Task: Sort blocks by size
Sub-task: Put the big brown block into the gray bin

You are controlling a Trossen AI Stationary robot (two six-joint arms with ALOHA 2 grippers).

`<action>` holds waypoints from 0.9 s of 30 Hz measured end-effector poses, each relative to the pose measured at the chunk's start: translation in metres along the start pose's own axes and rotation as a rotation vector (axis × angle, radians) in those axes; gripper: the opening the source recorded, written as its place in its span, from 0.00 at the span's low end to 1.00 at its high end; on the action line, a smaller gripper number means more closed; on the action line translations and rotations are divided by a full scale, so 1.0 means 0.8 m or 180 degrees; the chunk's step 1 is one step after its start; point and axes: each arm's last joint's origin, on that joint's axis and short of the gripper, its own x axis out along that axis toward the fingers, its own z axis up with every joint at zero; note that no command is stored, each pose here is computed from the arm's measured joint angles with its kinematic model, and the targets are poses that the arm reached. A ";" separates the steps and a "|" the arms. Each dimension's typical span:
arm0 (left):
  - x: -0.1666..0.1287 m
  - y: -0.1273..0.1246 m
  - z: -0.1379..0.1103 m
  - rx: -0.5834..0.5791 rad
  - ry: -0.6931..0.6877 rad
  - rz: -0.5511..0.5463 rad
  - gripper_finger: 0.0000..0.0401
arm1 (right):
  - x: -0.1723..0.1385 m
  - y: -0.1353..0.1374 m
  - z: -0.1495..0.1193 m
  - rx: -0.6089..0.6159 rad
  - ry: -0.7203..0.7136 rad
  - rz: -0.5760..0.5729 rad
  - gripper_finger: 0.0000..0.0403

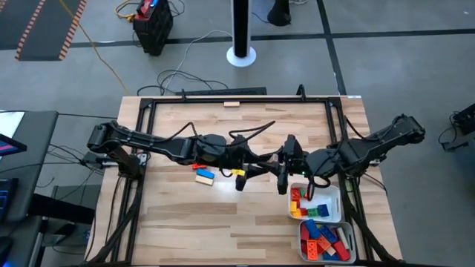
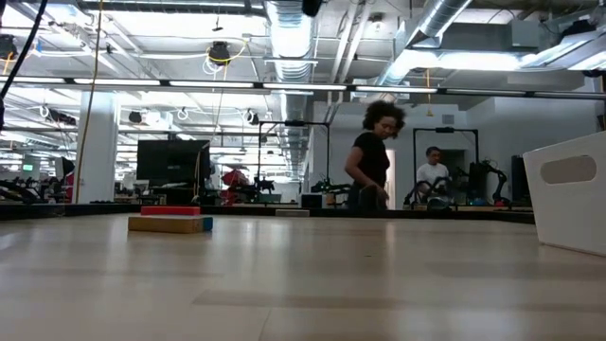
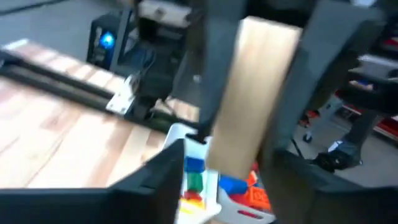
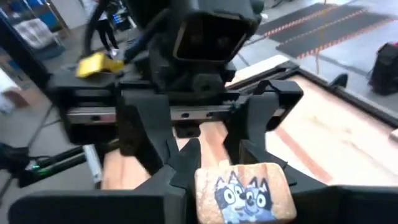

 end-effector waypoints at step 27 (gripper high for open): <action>-0.028 0.041 -0.117 -0.0356 0.2162 0.1040 0.72 | -0.182 0.066 -0.240 0.1387 0.3059 -0.0470 0.30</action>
